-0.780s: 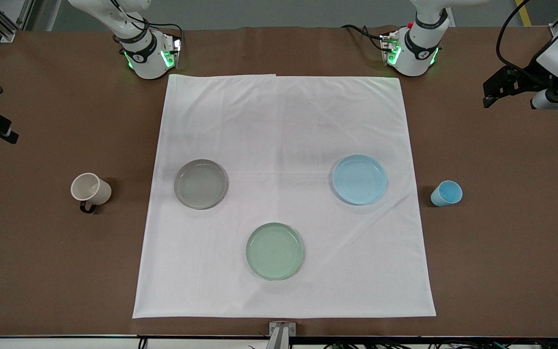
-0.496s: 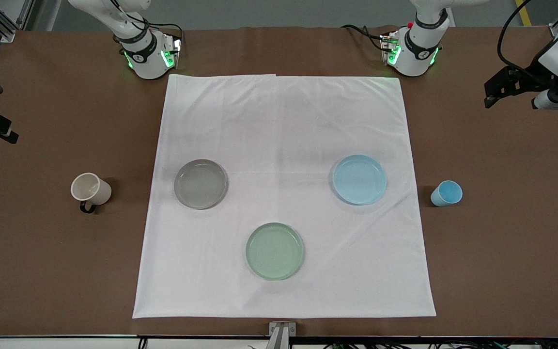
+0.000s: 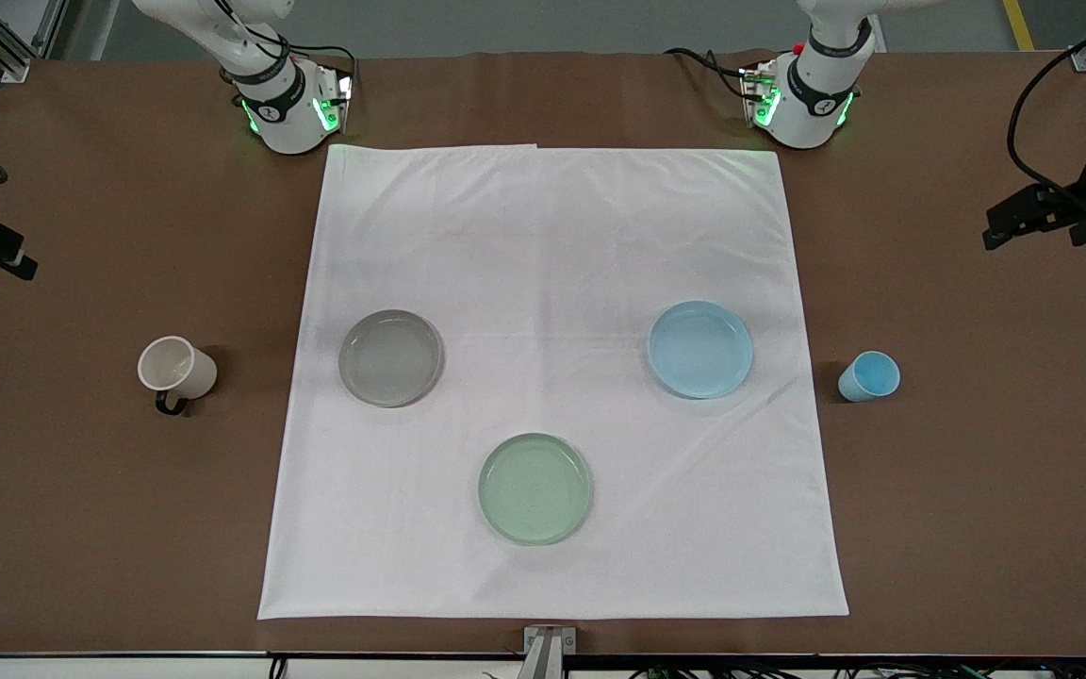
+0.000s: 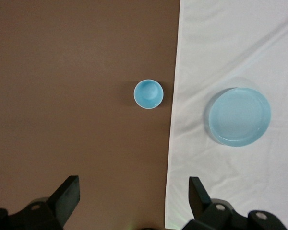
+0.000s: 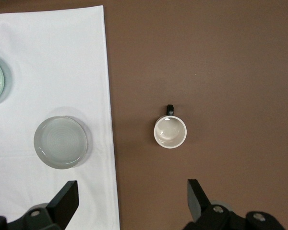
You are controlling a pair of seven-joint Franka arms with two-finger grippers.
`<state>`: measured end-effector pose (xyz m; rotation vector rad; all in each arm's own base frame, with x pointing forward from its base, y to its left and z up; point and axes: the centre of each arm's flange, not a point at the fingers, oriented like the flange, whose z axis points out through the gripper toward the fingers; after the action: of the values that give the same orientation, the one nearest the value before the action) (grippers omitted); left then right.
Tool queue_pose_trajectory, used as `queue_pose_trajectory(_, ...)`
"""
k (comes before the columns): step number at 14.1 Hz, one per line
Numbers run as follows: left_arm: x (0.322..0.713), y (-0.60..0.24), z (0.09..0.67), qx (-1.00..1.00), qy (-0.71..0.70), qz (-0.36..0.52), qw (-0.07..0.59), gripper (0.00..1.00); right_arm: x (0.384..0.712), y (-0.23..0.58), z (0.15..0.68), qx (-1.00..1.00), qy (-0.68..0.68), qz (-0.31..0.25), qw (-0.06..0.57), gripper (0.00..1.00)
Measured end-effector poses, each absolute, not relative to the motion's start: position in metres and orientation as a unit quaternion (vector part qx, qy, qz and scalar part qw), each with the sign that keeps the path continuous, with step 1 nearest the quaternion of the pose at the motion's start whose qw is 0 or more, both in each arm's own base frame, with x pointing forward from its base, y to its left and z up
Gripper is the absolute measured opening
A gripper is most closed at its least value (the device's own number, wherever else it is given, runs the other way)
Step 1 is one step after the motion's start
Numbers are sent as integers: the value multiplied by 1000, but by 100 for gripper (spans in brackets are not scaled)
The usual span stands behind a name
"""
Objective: Place blue cup in blue plate and white mug in gray plate
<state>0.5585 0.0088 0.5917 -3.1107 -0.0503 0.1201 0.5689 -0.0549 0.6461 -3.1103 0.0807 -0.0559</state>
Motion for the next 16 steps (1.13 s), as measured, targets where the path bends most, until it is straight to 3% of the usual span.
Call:
queue_pose_trajectory(3,573,30,513,-999,-29,30,18,100,575,-57,635,-999,28,-8,15,100)
queue_pose_trajectory(6,575,47,429,-999,-38,-1,19,100,599,-64,588,-999,33,14,12,100)
queue_pose_trajectory(12,585,53,318,-999,-38,7,10,97,673,-125,378,-998,39,46,1,100)
queue_pose_trajectory(16,589,48,280,-999,-34,14,5,79,679,-130,287,-999,33,18,-9,100)
